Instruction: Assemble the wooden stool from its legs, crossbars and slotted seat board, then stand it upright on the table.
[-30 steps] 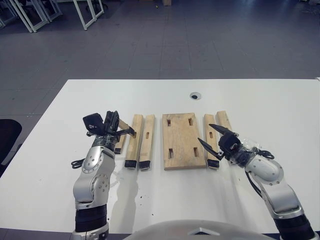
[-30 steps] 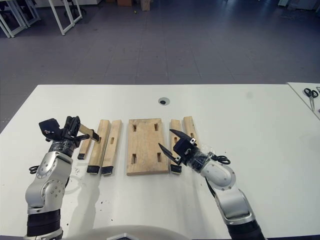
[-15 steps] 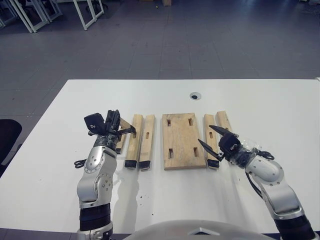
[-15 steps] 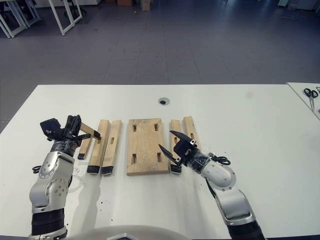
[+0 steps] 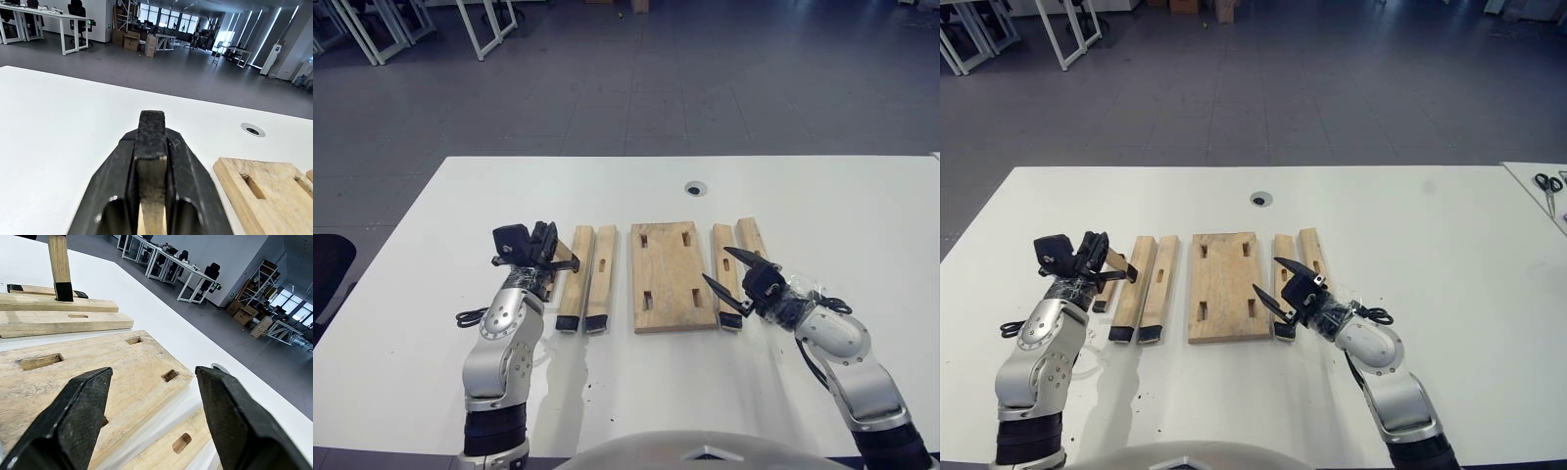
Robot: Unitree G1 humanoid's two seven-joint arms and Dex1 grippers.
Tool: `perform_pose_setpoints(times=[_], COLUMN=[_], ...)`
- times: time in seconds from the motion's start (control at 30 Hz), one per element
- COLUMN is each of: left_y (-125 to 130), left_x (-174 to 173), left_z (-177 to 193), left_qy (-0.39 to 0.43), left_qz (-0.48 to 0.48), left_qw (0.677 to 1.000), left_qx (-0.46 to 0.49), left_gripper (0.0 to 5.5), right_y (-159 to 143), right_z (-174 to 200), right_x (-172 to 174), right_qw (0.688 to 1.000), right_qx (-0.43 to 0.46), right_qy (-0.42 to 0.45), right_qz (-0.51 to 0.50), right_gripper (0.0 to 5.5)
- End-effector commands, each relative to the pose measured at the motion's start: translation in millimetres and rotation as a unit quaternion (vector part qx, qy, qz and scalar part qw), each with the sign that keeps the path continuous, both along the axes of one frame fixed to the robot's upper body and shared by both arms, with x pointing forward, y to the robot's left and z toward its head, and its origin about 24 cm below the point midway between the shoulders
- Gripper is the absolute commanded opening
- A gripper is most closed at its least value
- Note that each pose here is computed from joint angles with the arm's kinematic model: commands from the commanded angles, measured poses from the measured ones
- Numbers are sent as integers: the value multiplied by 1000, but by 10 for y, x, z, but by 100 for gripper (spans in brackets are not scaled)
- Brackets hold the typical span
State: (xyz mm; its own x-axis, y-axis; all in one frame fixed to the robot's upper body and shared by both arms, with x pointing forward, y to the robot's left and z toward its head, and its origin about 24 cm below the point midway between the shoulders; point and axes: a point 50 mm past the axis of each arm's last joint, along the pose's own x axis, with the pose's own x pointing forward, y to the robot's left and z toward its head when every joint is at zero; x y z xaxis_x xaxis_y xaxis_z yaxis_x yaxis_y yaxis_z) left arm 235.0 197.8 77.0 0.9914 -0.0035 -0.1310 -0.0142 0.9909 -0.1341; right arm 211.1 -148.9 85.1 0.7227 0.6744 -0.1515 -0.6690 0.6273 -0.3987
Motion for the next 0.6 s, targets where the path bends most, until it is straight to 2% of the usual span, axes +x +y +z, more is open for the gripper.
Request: perform_pose_setpoints(times=[0.03,0.23,0.6], left_y=[10,10,-60], left_x=[-116,23,362], left_z=[-361,-431,-41], left_qy=[119,143,86], left_qz=[-4,-9,-35], left_qw=[992,989,995], left_qx=[39,43,31], left_gripper=[42,42,42], right_y=[-24,-8,7], right_z=[5,-6,-27], right_x=[20,19,38], right_qw=[1000,1000,1000], right_qx=[-6,-11,-28], right_qy=[0,-3,-12], right_qz=[-4,1,6], right_gripper=[312,312,312])
